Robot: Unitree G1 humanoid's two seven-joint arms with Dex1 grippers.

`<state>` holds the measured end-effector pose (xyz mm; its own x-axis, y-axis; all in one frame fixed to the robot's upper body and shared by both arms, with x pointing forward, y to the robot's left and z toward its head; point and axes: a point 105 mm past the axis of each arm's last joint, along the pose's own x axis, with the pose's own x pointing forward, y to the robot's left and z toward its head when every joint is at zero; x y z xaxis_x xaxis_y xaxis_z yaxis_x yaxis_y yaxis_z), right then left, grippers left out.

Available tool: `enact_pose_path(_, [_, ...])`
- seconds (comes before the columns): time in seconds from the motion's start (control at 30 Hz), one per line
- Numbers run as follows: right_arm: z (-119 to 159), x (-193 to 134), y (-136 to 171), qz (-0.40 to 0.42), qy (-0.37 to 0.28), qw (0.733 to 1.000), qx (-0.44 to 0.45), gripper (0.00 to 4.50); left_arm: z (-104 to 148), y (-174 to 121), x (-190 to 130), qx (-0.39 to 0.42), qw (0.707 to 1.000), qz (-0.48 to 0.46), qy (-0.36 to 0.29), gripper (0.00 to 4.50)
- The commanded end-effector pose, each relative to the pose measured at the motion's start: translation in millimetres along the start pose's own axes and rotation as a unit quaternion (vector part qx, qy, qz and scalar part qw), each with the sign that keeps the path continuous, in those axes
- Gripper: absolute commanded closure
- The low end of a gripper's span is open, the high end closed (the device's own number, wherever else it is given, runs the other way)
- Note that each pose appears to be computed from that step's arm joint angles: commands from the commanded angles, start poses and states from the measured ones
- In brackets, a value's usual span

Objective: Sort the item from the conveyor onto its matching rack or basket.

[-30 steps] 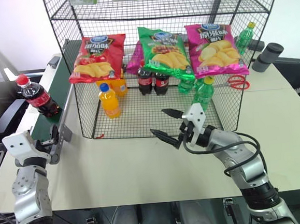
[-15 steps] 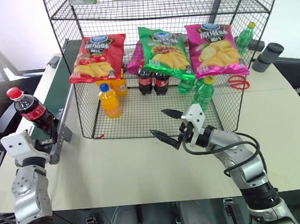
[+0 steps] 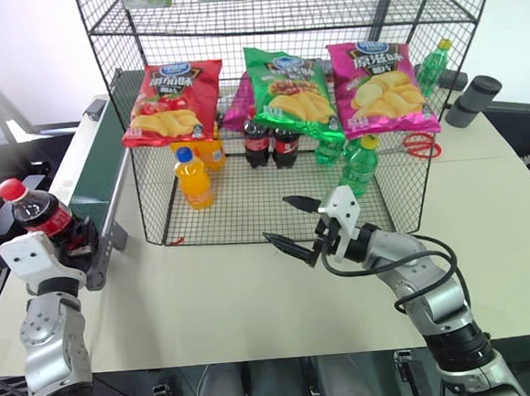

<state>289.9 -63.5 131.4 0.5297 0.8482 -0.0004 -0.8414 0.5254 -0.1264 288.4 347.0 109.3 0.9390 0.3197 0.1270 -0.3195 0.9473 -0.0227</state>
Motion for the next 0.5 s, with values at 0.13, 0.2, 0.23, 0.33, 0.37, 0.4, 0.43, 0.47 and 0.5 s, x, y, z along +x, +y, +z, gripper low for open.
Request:
enact_pose_path(0.13, [10.2, -0.3, 2.7, 0.006, -0.017, 1.0, -0.02, 0.0, 27.9, 9.2, 0.2, 0.018, 0.999, 0.003, -0.047, 1.74])
enact_pose_path(0.2, [10.8, -0.6, 2.3, 0.007, -0.017, 1.0, -0.021, 0.0, 40.6, 12.9, 0.3, 0.024, 0.997, 0.003, -0.068, 1.74])
enact_pose_path(0.23, [11.5, -0.6, 2.0, 0.007, -0.018, 1.0, -0.021, 0.0, 48.0, 14.4, 0.8, 0.025, 0.997, 0.002, -0.078, 1.74])
enact_pose_path(0.33, [16.4, -0.6, 0.0, 0.009, -0.023, 0.999, -0.025, 0.0, 79.2, 9.5, 2.9, 0.025, 0.992, -0.03, -0.116, 1.74])
enact_pose_path(0.37, [18.5, -0.8, -0.3, 0.011, -0.026, 0.999, -0.025, 0.0, 88.1, 5.6, 2.7, 0.025, 0.991, -0.046, -0.126, 1.74])
enact_pose_path(0.4, [20.7, -1.2, -0.3, 0.014, -0.029, 0.999, -0.025, 0.0, 95.9, 0.9, 2.0, 0.025, 0.989, -0.063, -0.133, 1.74])
enact_pose_path(0.43, [23.9, -1.5, -0.1, 0.019, -0.034, 0.999, -0.024, 0.0, 107.1, -7.2, 0.3, 0.026, 0.985, -0.092, -0.145, 1.74])
enact_pose_path(0.47, [27.1, -2.1, 0.5, 0.025, -0.039, 0.999, -0.023, 0.0, 116.6, -16.7, -2.2, 0.025, 0.98, -0.123, -0.151, 1.74])
enact_pose_path(0.5, [30.9, -2.7, 1.5, 0.034, -0.045, 0.998, -0.019, 0.0, 124.9, -31.4, -6.7, 0.024, 0.973, -0.171, -0.155, 1.74])
